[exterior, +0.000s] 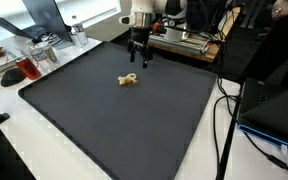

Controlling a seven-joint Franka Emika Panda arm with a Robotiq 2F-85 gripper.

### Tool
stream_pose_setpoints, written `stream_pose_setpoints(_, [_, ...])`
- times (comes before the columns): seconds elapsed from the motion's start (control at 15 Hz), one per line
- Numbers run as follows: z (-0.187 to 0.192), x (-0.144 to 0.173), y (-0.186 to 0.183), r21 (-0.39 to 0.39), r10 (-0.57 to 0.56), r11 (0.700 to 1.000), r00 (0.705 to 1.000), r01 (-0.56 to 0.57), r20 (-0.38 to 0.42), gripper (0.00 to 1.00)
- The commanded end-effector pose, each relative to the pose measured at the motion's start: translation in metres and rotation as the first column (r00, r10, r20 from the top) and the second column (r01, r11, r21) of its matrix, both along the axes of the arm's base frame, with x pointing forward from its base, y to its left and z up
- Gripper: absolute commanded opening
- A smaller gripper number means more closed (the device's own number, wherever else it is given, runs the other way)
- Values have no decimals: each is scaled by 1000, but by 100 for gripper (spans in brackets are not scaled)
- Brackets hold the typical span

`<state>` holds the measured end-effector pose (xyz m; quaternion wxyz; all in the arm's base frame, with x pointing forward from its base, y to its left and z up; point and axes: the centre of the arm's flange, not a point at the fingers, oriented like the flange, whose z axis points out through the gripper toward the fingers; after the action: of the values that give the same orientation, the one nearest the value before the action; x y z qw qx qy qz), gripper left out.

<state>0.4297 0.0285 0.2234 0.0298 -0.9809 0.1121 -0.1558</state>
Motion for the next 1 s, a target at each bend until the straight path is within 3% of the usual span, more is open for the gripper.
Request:
stream_pose_setpoints(0.0, [43,16,3,-45,117,991,986,-123,-121,100])
stream_pose_setpoints(0.6, [96,91,41,-92,285,936,886,-340,-367,100])
stream_pose_setpoints(0.93, [95,141,53,-109,320,907,833,-407,-451,100])
